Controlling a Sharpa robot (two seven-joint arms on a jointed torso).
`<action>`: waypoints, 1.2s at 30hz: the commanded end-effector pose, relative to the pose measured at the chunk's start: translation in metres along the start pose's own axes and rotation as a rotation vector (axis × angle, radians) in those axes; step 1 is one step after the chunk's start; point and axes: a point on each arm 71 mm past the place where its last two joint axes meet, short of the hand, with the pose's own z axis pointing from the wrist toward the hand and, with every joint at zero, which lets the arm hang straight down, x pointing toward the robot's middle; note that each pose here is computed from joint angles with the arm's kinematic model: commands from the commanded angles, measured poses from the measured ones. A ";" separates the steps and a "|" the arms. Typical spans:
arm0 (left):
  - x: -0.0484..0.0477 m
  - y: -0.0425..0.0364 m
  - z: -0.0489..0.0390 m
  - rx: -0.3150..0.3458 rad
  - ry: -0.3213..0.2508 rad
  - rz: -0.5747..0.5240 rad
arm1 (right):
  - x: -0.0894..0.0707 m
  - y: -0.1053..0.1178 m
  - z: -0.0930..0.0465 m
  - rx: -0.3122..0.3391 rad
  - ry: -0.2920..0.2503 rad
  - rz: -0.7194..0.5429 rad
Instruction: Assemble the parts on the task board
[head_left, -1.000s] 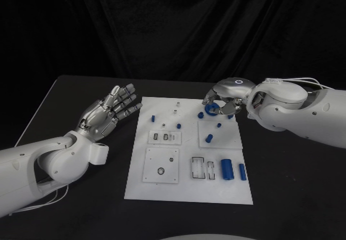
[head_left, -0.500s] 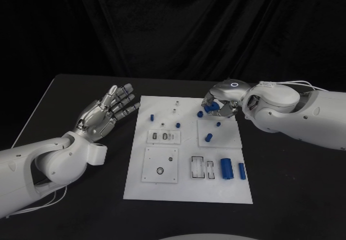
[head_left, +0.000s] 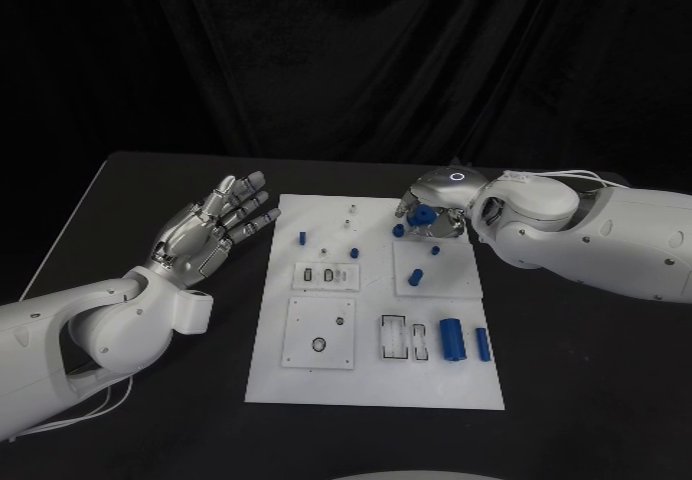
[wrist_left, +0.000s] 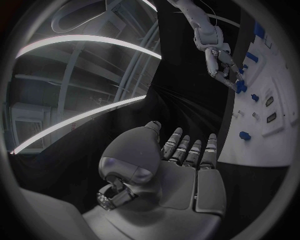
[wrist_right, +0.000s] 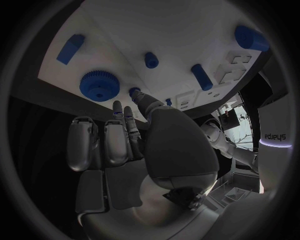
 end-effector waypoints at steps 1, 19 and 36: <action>0.0027 -0.0118 -0.0001 0.154 0.019 -0.015 | -0.001 0.001 0.002 -0.012 -0.045 -0.006; 0.0033 -0.0110 0.0000 0.145 0.015 -0.034 | 0.004 0.005 0.006 -0.018 -0.035 0.019; -0.0001 -0.0099 0.0023 0.141 0.014 -0.033 | 0.011 0.007 0.011 -0.025 -0.022 0.024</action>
